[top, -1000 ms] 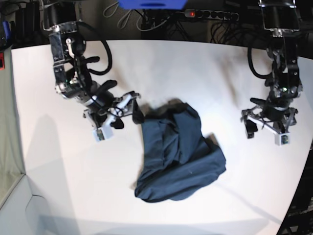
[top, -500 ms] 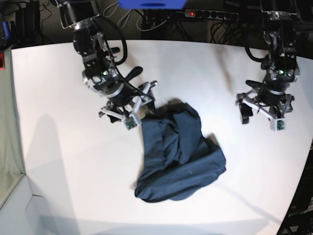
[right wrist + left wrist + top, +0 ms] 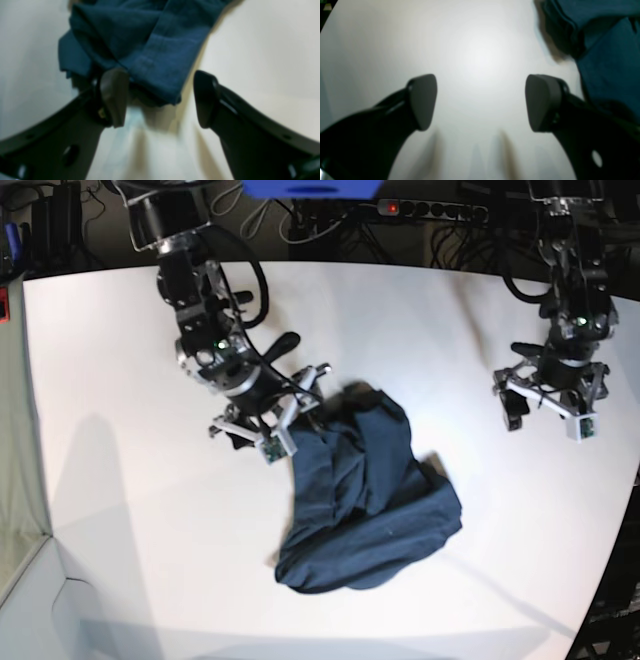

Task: Layout the t-shirt on the table in an organized manner, then fold the t-shirt properly
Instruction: 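Grasp the t-shirt edge with the right gripper and drag it outward, then grasp the t-shirt hem with the left gripper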

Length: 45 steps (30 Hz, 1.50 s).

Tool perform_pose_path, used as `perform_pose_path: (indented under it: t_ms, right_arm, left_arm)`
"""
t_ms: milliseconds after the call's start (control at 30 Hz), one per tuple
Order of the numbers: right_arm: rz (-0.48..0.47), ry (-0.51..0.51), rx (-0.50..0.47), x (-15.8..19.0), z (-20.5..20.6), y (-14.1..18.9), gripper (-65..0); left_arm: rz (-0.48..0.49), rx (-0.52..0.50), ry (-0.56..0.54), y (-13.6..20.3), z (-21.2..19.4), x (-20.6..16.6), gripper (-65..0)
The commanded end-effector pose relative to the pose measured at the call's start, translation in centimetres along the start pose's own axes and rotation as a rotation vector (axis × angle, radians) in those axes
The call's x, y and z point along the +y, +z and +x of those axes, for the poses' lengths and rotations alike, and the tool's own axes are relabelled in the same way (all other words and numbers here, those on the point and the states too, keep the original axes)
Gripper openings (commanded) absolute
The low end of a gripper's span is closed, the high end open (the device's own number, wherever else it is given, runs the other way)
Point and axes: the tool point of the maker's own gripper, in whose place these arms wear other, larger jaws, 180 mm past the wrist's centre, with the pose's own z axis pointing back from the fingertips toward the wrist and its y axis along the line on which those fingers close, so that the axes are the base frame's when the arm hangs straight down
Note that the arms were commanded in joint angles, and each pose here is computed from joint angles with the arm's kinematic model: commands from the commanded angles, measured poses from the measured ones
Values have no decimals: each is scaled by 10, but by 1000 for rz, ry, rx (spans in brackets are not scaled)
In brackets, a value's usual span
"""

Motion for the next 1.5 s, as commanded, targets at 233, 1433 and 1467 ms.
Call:
perform_pose_path:
  t_ms: [233, 1433, 1467]
  right_arm:
    - [3, -5, -53, -5, 26, -13, -465]
    - [-608, -336, -398, -388, 171, 61, -462]
    - [-609, -335, -398, -388, 169, 61, -423]
  left_arm:
    - [13, -53, -7, 0, 16, 5, -112]
    - [-32, -187, -33, 17, 64, -16, -112]
    - [-32, -189, -34, 17, 64, -16, -112]
